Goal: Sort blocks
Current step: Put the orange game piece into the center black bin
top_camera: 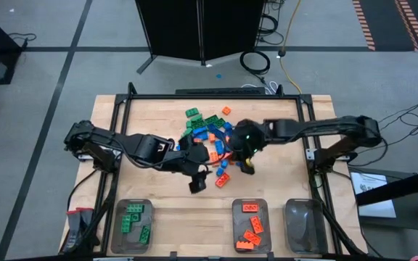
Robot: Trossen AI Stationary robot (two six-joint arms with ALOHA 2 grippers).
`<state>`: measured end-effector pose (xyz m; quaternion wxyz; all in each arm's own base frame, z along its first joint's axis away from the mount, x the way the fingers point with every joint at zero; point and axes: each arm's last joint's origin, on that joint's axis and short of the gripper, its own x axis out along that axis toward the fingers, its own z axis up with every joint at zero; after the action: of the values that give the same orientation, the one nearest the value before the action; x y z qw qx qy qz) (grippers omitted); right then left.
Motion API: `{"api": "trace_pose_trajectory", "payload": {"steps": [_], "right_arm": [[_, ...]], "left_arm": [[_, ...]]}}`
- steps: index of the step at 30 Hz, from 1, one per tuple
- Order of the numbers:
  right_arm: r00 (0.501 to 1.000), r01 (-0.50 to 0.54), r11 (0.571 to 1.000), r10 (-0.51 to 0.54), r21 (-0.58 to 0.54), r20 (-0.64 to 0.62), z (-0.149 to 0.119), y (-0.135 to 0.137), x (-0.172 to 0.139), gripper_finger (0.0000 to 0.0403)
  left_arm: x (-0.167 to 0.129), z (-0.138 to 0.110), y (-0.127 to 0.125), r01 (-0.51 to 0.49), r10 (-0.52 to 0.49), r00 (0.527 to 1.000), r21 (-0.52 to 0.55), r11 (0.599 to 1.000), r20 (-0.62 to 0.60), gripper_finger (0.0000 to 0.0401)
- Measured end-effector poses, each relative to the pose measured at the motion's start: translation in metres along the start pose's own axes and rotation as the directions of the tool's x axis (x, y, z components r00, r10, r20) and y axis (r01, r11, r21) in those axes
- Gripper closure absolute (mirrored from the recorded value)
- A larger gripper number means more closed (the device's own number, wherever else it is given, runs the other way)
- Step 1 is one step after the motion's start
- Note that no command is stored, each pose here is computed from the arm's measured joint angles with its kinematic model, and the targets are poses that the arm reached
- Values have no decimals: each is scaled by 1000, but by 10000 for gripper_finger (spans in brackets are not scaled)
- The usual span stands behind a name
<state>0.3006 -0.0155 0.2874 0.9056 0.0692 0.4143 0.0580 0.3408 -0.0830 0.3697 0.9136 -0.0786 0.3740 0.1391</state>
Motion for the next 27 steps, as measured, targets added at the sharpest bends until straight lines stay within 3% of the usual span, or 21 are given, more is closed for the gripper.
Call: {"api": "trace_pose_trajectory", "payload": {"steps": [4,8,15,19,27], "right_arm": [[962,268,962,-271,-57,-42,23,11,-73,403],[893,450,892,-448,-47,47,30,25,-158,403],[751,523,829,-558,198,352,-2,44,-283,403],[704,474,822,-570,317,424,-31,49,-317,403],[747,447,800,-580,400,325,-63,50,-327,403]], "left_arm": [[13,-3,8,-153,160,987,-190,970,23,141],[47,-12,8,-222,248,968,-345,912,33,141],[123,-37,-13,-275,282,959,-310,910,-21,141],[157,-59,-24,-323,312,946,-327,888,-87,141],[195,-86,-29,-384,346,923,-388,838,-167,141]]}}
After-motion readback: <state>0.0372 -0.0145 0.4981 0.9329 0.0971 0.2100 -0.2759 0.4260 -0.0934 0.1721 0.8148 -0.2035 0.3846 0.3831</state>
